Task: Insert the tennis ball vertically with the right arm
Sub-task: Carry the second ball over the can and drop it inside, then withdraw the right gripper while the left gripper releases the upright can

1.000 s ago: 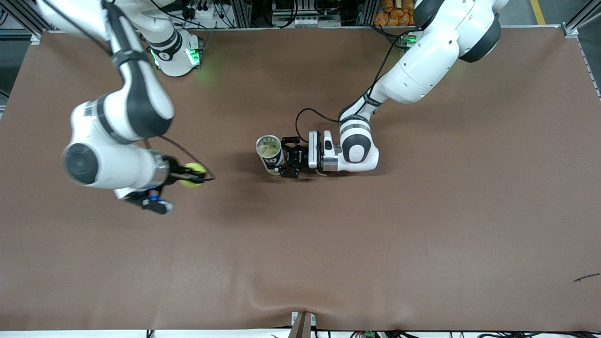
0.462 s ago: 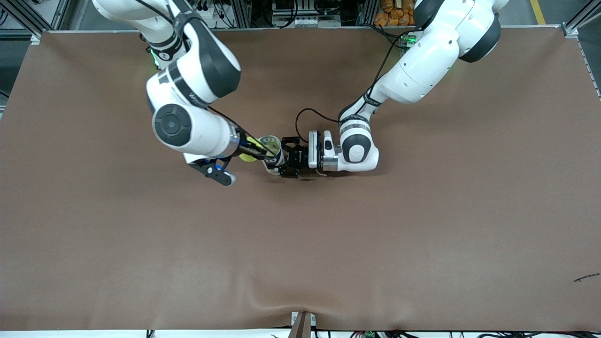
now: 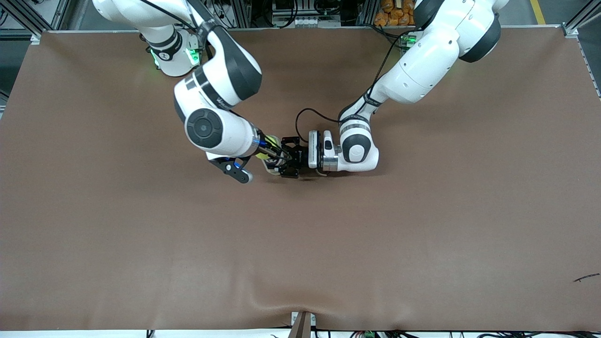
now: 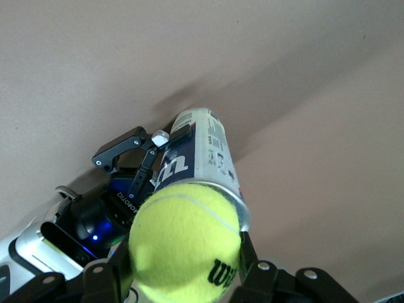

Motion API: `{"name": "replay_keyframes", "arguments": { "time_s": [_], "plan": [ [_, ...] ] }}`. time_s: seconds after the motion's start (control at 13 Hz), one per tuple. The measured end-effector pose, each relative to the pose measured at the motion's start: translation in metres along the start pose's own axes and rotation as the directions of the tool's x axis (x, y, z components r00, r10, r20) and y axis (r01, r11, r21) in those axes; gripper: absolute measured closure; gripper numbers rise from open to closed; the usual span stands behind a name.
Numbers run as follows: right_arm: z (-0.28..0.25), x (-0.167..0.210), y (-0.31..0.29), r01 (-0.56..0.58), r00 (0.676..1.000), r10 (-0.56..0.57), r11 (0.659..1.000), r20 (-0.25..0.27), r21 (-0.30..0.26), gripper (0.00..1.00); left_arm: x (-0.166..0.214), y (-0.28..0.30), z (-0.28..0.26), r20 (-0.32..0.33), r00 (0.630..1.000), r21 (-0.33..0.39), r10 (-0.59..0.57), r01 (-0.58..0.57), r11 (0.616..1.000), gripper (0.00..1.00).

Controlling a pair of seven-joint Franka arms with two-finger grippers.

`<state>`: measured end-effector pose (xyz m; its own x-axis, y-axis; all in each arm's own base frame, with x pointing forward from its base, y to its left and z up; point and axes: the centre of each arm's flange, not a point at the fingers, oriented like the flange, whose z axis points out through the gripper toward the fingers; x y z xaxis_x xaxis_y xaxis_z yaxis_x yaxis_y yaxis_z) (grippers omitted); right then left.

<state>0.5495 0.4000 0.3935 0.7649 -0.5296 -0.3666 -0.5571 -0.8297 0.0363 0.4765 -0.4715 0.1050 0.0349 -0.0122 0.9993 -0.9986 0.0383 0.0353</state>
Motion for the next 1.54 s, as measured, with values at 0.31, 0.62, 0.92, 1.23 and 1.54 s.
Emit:
{"name": "replay_keyframes", "arguments": {
  "time_s": [0.31, 0.62, 0.92, 1.23, 1.54],
  "plan": [
    [0.018, -0.006, -0.005, -0.004, 1.000, 0.004, 1.000, 0.007, -0.028, 0.04, 0.000, 0.000, 0.000, 0.000, 1.000, 0.000, 0.000, 0.000, 1.000, 0.24],
    [0.014, -0.004, -0.003, -0.009, 1.000, 0.009, 1.000, 0.003, -0.024, 0.00, 0.000, 0.000, 0.000, 0.000, 1.000, -0.001, 0.000, 0.000, 1.000, 0.22],
    [-0.022, 0.009, 0.014, 0.004, 0.998, -0.006, 0.999, -0.062, -0.039, 0.00, -0.002, 0.002, -0.001, 0.002, 1.000, -0.001, -0.004, 0.004, 1.000, 0.03],
    [-0.077, 0.065, 0.062, 0.105, 0.984, -0.112, 0.993, -0.136, -0.057, 0.00, -0.009, 0.007, -0.006, 0.014, 1.000, -0.002, -0.020, 0.020, 1.000, 0.00],
    [-0.113, 0.128, 0.118, 0.205, 0.961, -0.220, 0.974, -0.170, -0.101, 0.00, -0.017, 0.004, -0.022, 0.025, 0.999, 0.018, -0.041, 0.040, 0.999, 0.00]
  ]
}}
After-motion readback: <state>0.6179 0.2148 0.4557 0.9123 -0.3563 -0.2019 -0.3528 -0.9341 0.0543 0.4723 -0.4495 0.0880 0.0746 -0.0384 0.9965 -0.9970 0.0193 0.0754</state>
